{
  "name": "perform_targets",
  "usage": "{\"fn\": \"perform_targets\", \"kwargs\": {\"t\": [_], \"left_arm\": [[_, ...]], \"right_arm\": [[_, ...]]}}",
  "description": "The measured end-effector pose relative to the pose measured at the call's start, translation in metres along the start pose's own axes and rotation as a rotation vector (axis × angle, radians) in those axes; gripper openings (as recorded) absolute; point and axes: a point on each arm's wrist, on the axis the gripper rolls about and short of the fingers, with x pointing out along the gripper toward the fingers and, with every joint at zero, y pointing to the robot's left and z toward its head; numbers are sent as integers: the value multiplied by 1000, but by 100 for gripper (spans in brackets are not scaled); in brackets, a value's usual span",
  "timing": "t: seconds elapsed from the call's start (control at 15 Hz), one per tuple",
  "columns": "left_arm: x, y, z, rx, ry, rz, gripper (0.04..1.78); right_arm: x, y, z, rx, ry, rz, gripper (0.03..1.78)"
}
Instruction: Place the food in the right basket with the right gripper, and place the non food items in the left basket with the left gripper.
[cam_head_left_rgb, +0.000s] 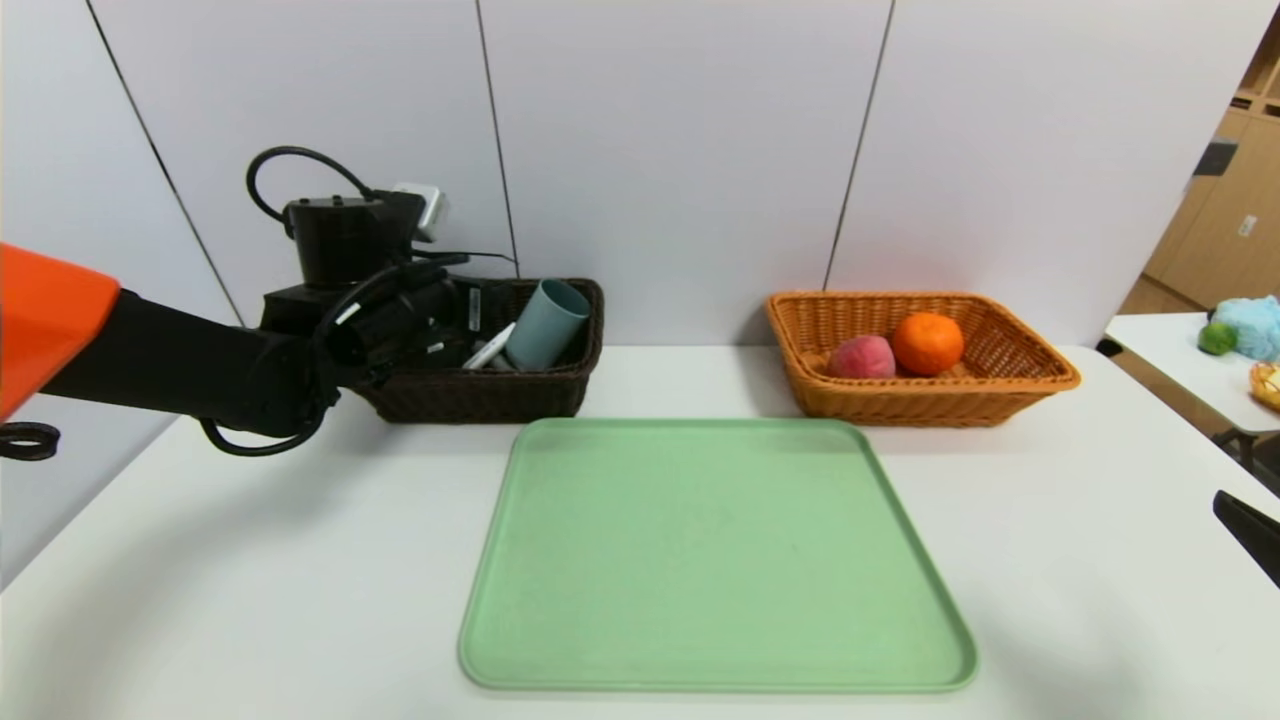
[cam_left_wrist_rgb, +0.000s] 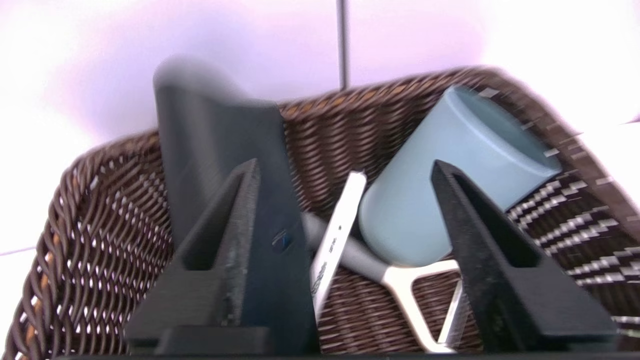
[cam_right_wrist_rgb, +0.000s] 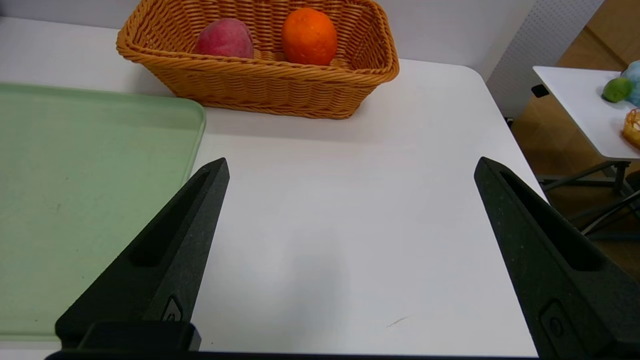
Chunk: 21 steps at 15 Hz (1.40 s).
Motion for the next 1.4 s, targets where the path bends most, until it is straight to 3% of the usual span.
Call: {"fn": "perform_targets", "kwargs": {"t": [0.33,0.67,0.93,1.4], "left_arm": [[-56,17,39,-56,-35,33,147],[-182,28,54,-119,-119,127,158],[-263,37,22,-108,-144,282,163],[-341,29,-52,-175,-192,374,167]], "right_arm": [[-1,-1,6,0,-25,-2,169],[-13,-2,10,-4,-60,-5,169],[-51,-2,7,-2,-47,38,169],[-116,-1,-19,38,-9,89,169]]}}
